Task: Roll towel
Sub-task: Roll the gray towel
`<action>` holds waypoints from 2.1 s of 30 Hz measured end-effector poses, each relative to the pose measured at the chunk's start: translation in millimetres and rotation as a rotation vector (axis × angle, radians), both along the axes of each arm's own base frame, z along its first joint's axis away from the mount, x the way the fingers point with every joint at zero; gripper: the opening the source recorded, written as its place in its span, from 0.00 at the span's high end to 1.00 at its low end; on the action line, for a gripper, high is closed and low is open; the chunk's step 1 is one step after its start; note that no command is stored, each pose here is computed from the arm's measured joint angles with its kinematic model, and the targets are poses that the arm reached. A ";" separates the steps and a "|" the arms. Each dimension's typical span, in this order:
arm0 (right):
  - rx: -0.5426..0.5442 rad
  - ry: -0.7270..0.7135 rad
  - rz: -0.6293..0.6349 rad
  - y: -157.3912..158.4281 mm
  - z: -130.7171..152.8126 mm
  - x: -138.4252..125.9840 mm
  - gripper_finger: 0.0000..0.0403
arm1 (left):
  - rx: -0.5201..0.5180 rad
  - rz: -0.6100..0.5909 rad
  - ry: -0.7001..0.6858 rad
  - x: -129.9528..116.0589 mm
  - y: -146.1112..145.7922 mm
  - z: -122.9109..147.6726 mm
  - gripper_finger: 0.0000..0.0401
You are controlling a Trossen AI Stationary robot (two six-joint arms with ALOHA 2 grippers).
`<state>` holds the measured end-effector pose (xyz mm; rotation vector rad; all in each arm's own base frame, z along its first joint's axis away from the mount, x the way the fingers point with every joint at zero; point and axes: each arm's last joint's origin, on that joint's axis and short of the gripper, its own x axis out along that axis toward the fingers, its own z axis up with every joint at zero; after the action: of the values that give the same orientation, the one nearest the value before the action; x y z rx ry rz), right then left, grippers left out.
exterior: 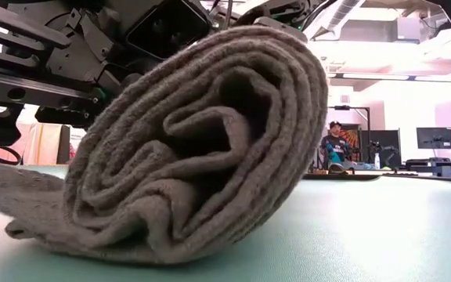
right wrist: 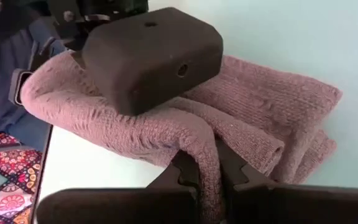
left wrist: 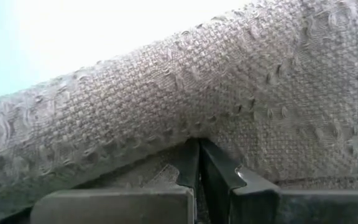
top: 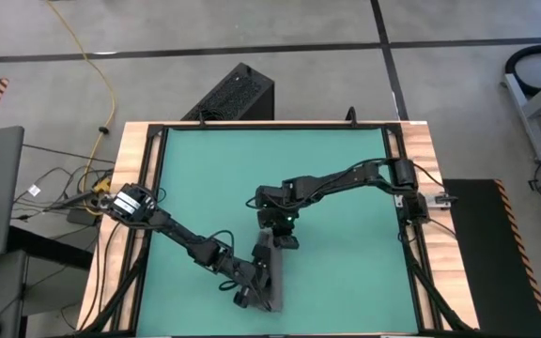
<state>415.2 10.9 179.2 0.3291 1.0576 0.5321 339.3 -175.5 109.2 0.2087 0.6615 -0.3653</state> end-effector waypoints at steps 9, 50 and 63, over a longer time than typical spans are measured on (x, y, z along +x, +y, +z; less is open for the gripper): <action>0.002 -0.045 -0.004 -0.3 -5.9 1.0 0.93 | -0.001 -0.004 -0.041 2.8 0.4 2.9 1.00; -0.018 0.054 -0.017 -0.8 -9.9 -7.0 0.93 | 0.243 0.288 -0.096 -26.3 35.5 -6.4 1.00; -0.014 -0.002 -0.035 -4.5 -7.6 -1.8 0.93 | 0.198 0.254 -0.092 -17.3 38.0 -21.5 1.00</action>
<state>413.4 6.5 171.6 0.3343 1.0509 0.4935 322.0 -137.5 87.7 0.3244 0.6245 -0.0452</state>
